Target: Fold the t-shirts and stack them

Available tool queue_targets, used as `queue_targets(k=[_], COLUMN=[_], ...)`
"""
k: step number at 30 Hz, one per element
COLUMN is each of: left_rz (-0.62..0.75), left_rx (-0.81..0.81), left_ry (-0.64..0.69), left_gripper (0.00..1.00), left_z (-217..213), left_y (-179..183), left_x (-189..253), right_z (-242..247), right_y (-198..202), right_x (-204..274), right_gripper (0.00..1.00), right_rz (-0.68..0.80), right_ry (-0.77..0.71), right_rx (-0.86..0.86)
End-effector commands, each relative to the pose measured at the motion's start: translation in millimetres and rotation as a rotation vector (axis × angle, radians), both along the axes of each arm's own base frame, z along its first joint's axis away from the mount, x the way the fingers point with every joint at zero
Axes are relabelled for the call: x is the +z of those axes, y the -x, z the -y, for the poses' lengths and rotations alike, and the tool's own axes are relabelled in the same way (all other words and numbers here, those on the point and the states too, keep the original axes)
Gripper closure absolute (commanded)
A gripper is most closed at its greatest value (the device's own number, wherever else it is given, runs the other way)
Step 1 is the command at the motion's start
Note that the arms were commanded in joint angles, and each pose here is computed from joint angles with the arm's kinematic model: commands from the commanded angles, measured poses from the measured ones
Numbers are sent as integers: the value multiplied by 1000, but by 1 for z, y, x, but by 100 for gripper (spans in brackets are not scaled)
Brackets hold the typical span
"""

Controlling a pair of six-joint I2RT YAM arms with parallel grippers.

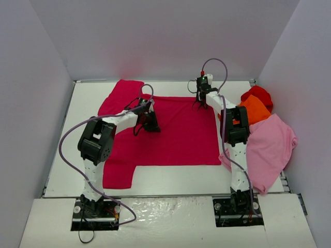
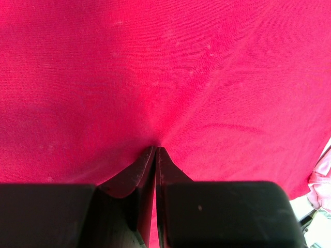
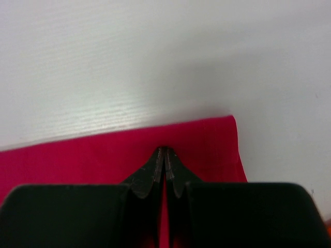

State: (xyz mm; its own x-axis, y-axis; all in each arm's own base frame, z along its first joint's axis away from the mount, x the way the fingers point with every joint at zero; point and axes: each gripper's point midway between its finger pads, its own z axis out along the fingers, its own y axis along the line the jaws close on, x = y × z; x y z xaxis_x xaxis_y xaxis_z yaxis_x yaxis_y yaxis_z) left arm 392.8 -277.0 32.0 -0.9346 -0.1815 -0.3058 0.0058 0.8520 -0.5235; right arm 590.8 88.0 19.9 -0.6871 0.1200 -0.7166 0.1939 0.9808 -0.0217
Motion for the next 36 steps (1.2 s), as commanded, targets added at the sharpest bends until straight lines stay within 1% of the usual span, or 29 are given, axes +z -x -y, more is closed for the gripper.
queue_targets(k=[1,10,12,14,16,20,24,25,26,28,31,33,36], left_rz=[34,17,16,15,14,16,19,18,17,10,3,19,42], left_rx=[-8,-19,-19,-17,-17,-17,-19,-22,-25,-33,-44,-44,-43], left_ry=[-12,-22,-26,-28,-28,-24,-22,-21,-20,-13,-13,-19,-19], left_gripper=[97,97,98,98,98,100,100,99,96,81,67,63,63], left_z=[-3,-5,-6,-7,-7,-7,-7,-7,-7,-6,-6,-8,-9], left_y=[-5,-1,1,1,1,1,3,4,5,7,9,9,8], left_x=[14,7,6,5,5,7,12,12,13,15,22,28,38], right_z=[4,9,9,7,3,10,24,24,25,24,22,22,25], right_y=[-31,-76,-83,-78,-67,-30,5,8,11,13,14,16,19], right_x=[28,76,90,97,91,73,63,64,65,68,70,75,92], right_gripper=[100,100,100,100,100,100,100,100,100,100,100,100,100], right_rz=[101,334,386,395,354,209,139,136,134,132,134,141,170], right_ry=[1,2,-4,-17,-35,-24,17,16,14,7,-9,-11,-4], right_rx=[-25,-44,-45,-33,-17,-20,-44,-43,-42,-39,-37,-39,-51])
